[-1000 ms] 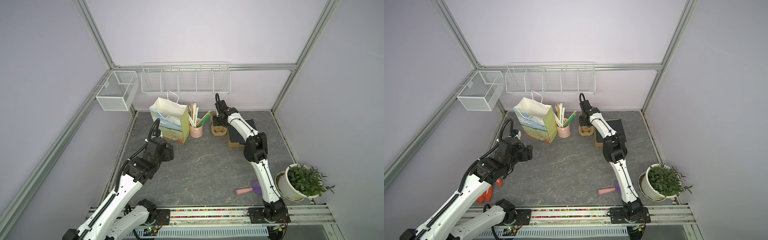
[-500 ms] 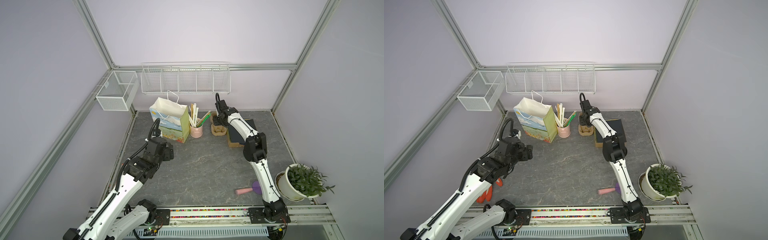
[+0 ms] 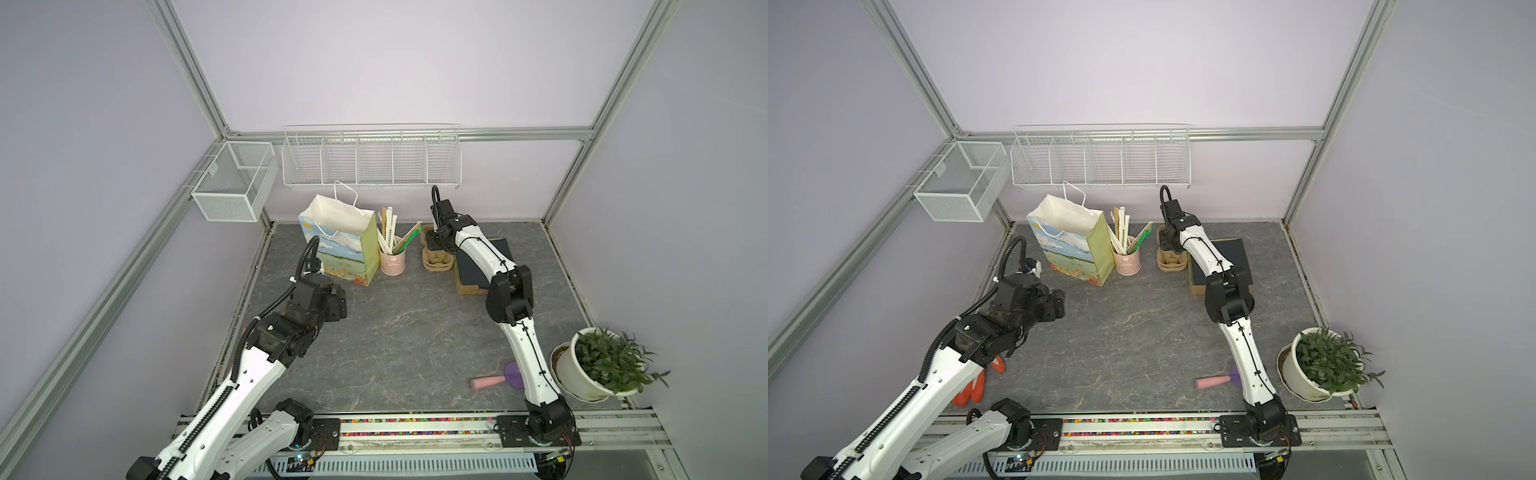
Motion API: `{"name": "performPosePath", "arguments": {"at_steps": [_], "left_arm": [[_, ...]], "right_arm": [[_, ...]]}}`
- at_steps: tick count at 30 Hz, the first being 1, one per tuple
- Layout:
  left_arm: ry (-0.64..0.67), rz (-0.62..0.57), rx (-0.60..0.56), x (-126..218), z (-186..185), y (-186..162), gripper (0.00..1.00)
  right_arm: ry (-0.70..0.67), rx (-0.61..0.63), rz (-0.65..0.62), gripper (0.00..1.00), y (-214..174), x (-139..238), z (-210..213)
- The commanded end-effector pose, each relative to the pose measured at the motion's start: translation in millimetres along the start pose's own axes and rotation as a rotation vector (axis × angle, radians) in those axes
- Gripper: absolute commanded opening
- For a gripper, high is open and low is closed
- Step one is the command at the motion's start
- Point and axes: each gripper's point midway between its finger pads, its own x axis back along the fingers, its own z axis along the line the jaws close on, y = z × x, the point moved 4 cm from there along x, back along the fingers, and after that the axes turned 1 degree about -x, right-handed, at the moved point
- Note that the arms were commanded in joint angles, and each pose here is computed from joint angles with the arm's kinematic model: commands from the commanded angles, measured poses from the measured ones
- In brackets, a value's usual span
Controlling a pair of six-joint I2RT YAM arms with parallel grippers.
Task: Pack the takeout coffee
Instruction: 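Lift the pulp cup carrier with the right gripper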
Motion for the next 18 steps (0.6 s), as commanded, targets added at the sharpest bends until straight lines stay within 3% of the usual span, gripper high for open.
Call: {"name": "performPosePath", "arguments": {"at_steps": [1,11,18], "left_arm": [[0.007,0.008,-0.017,-2,2,-3,0.83],[0.009,0.006,-0.014,-1,3,-2,0.83],[0.007,0.005,-0.011,-1,3,-1,0.83]], "right_arm": [[-0.008,0.014,0.01,0.42,-2,-7,-3],[0.006,-0.008,-0.025,0.3,9,13,0],[0.016,-0.018,-0.084,0.29,23,48,6]]}}
